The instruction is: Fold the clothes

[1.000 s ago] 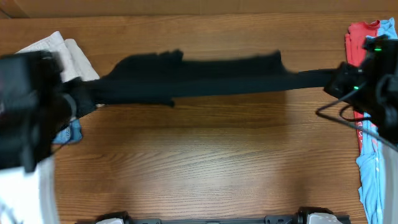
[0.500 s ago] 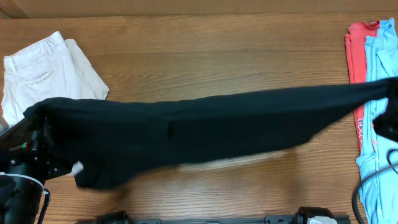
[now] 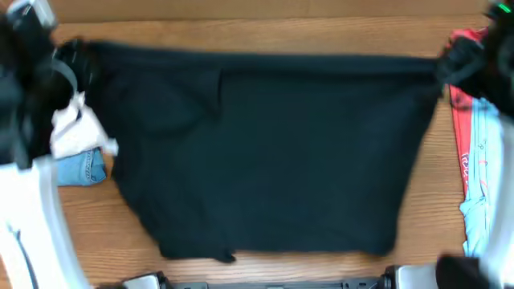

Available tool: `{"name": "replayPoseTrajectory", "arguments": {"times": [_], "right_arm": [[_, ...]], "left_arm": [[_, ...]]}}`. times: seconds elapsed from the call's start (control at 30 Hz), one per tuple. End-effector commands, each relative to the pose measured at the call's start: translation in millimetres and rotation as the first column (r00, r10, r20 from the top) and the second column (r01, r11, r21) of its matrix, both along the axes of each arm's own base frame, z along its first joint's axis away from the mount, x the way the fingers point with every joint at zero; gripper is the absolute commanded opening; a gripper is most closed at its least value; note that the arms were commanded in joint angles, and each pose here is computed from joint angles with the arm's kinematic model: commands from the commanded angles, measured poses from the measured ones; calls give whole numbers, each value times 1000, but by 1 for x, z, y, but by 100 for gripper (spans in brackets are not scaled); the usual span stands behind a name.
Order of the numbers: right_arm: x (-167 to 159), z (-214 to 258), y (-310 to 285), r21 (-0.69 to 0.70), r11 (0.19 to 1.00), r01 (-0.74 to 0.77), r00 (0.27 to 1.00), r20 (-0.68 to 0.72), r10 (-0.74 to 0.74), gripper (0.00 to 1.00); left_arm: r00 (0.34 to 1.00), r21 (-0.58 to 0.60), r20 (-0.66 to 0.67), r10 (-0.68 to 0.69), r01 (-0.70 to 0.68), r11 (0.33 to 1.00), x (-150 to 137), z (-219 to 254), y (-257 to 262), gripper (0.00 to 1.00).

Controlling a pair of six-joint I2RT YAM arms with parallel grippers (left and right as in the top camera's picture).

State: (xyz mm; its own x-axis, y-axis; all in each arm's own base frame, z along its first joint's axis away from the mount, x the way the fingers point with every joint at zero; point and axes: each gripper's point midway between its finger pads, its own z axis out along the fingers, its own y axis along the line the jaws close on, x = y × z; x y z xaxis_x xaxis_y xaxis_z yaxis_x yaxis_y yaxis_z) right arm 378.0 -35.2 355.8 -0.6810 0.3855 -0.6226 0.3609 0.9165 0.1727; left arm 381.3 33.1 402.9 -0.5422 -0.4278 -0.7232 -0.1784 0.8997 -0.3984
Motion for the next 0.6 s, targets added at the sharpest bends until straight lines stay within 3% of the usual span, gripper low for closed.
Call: {"name": "replayPoseTrajectory", "arguments": {"times": [0.0,0.07,0.13,0.27,0.3,0.47,0.57], "right_arm": [[48,-22,-14,-53,998,23,1000,7,-22,4],[63,-8,-15,-54,998,29,996,81,-25,4],[69,45,-20,-68,996,52,969,247,-33,4],[50,118,-28,-77,993,88,907,418,-48,4],[38,133,-29,-88,992,89,898,438,-42,4],[21,61,-27,-95,994,53,987,153,-38,4],[16,3,-26,-83,996,34,997,-66,-39,4]], "left_arm": [[988,-14,79,-131,133,991,78,-19,-9,4],[965,-46,167,-204,215,976,100,-6,-20,4],[908,-16,337,-250,271,962,109,50,-24,4],[826,121,486,-286,261,958,80,132,-28,4],[815,162,493,-305,258,952,61,150,-32,4],[907,99,192,-373,361,927,38,72,-49,4],[885,19,-45,-464,465,885,29,1,-71,4]]}}
